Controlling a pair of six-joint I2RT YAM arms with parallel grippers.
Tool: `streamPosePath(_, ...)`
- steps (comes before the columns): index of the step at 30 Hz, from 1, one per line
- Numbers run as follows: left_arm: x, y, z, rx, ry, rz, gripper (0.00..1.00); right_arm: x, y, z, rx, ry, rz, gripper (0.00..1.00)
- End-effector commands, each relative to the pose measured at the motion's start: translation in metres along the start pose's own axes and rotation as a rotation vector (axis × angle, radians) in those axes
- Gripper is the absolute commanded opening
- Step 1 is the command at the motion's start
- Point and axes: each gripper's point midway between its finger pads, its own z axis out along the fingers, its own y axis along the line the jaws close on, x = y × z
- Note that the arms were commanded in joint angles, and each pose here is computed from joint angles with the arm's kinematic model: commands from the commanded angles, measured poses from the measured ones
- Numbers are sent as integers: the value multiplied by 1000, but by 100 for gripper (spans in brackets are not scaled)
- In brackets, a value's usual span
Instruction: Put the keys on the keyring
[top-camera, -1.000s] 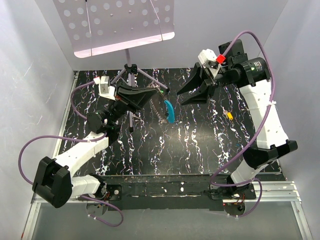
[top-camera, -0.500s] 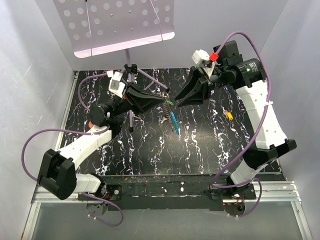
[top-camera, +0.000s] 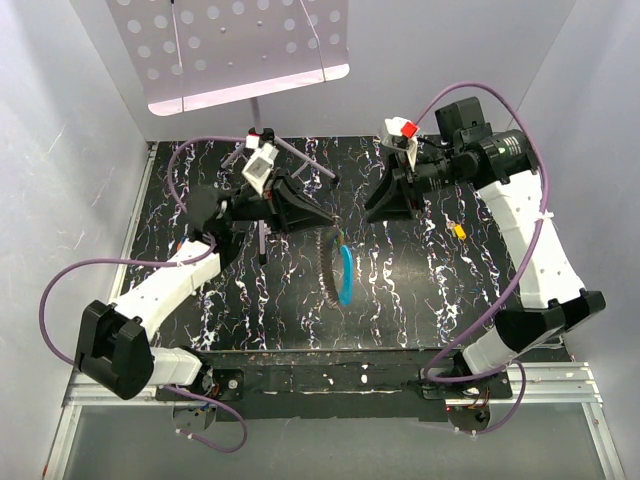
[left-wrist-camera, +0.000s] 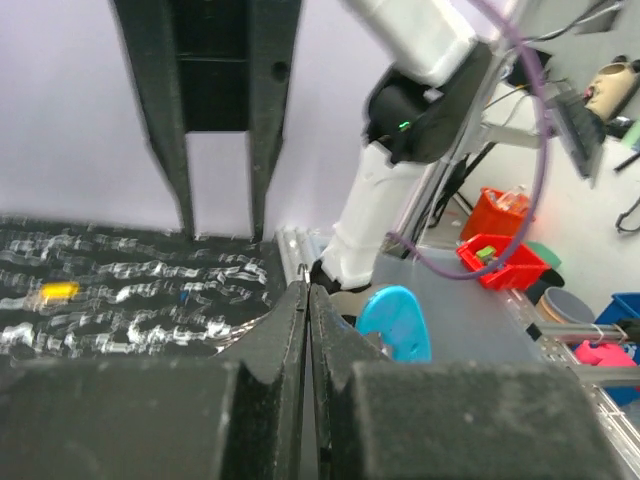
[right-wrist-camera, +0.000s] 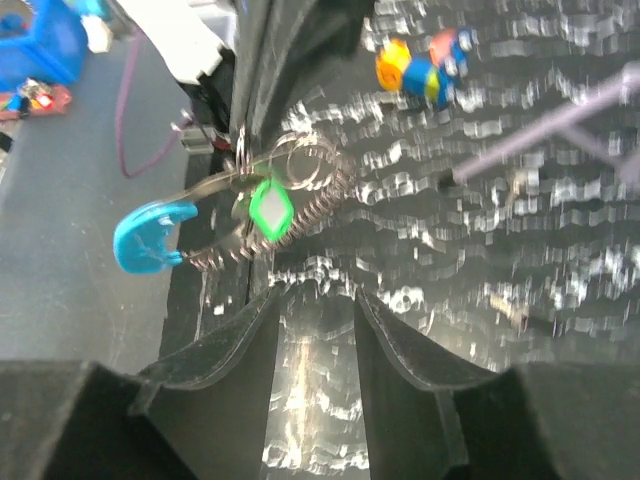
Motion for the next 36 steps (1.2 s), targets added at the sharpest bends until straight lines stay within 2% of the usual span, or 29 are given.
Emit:
streamPosePath(1,53,44,-13,-206,197,-224,0,50,-34,-23,202,100,196,44)
streamPosePath(8,92,114,-22,-471,227,-440,0,110,-52,-50,263,-6,501,41)
streamPosePath(14,102,188,-7,-559,215,-491,0,148,-61,-54,381,-11,497,42)
streamPosePath(20,101,277,31,-554,158,-542,0,152,-67,-68,403,-68,532,43)
streamPosePath(26,123,347,21,-748,74,-510,0,164,-69,-82,471,-111,535,43)
streamPosePath(31,146,387,2,-883,61,-491,0,165,-69,-87,480,-129,544,43)
streamPosePath(34,160,392,-12,-930,95,-510,0,166,-68,-87,480,-135,548,43)
streamPosePath(36,168,391,-20,-963,130,-511,4,169,-69,-87,478,-134,554,43)
